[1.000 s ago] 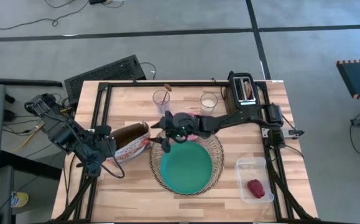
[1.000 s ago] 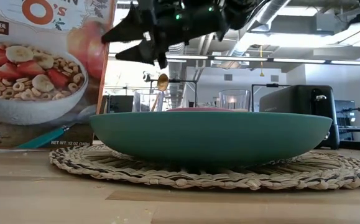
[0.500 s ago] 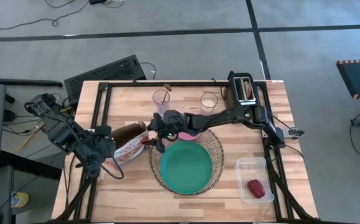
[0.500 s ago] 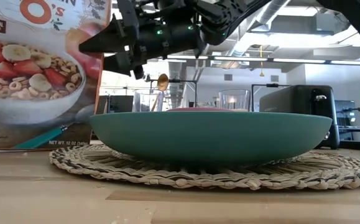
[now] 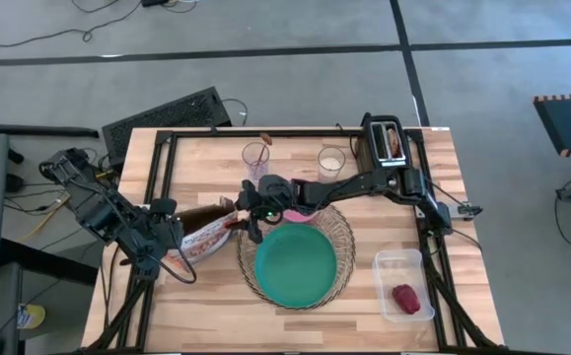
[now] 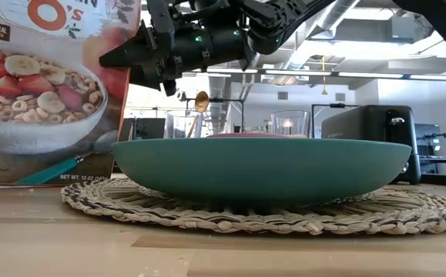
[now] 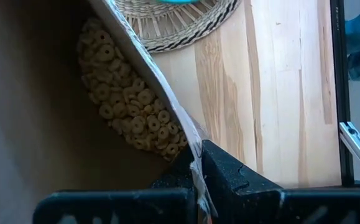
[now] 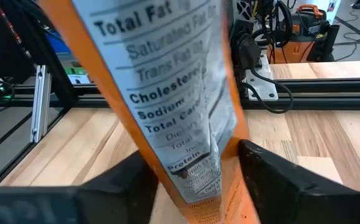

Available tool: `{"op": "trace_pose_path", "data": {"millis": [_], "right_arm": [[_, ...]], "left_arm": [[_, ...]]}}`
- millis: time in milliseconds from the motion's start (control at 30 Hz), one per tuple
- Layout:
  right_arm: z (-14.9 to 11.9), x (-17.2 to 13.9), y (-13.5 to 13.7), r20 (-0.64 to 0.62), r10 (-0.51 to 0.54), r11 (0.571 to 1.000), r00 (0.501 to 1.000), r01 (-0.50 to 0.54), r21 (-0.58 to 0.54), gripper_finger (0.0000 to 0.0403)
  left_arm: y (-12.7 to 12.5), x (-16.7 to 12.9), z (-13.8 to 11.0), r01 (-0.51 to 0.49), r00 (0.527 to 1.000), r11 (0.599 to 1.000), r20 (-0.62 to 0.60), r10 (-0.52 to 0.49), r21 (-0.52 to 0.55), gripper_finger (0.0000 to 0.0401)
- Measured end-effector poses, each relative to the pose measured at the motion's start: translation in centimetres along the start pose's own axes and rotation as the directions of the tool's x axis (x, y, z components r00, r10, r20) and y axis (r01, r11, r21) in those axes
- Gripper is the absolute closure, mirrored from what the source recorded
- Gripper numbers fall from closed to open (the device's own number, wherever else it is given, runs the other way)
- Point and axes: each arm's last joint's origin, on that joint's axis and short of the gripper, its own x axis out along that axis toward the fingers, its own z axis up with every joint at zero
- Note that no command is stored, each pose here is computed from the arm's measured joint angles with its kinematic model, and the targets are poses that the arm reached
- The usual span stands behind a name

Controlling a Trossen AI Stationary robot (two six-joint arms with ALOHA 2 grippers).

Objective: Arrange a breakfast setting
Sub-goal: Pour the cereal from the orange cereal box into the pink bowl

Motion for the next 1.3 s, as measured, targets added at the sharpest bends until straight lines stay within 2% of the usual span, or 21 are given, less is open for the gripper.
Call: {"op": "trace_pose_path", "data": {"millis": [233,333,433,633,833,1000,1200,1300], "right_arm": [[0.0,0.0,0.1,-0.001,0.006,1.0,1.0,-0.006,-0.005,0.0314],[0.0,0.0,0.1,-0.002,0.008,1.0,1.0,-0.008,-0.005,0.0353],[0.0,0.0,0.1,-0.002,0.008,1.0,1.0,-0.008,-0.004,0.0374],[0.5,-0.2,0.2,0.01,0.009,1.0,1.0,-0.009,-0.002,0.0378],[2.8,-1.0,0.6,0.024,0.009,1.0,1.0,-0.008,-0.007,0.0378],[5.1,-2.6,1.5,0.016,0.008,1.0,1.0,-0.008,0.001,0.0378],[8.3,-6.1,3.2,-0.019,-0.056,0.998,0.998,0.056,0.002,0.0378],[9.9,-8.1,4.2,-0.032,-0.075,0.997,0.997,0.075,0.003,0.0378]], "left_arm": [[0.0,0.0,0.0,-0.006,1.0,0.999,-0.001,0.006,-0.033,0.0401],[0.1,0.0,0.0,-0.006,1.0,0.999,-0.002,0.006,-0.036,0.0401],[0.0,0.0,0.0,-0.006,1.0,0.999,-0.002,0.006,-0.038,0.0401],[0.2,-0.9,0.1,0.019,1.0,0.999,0.012,-0.018,-0.046,0.0401],[0.5,-3.0,0.2,0.071,0.995,0.995,0.08,-0.066,-0.066,0.0401],[1.3,-4.4,-0.2,0.095,0.986,0.981,0.153,-0.07,-0.167,0.0396],[2.4,-5.6,-1.2,0.141,0.973,0.958,0.215,-0.087,-0.25,0.0345],[2.8,-6.3,-1.4,0.156,0.961,0.954,0.262,-0.086,-0.258,0.0315]]}}
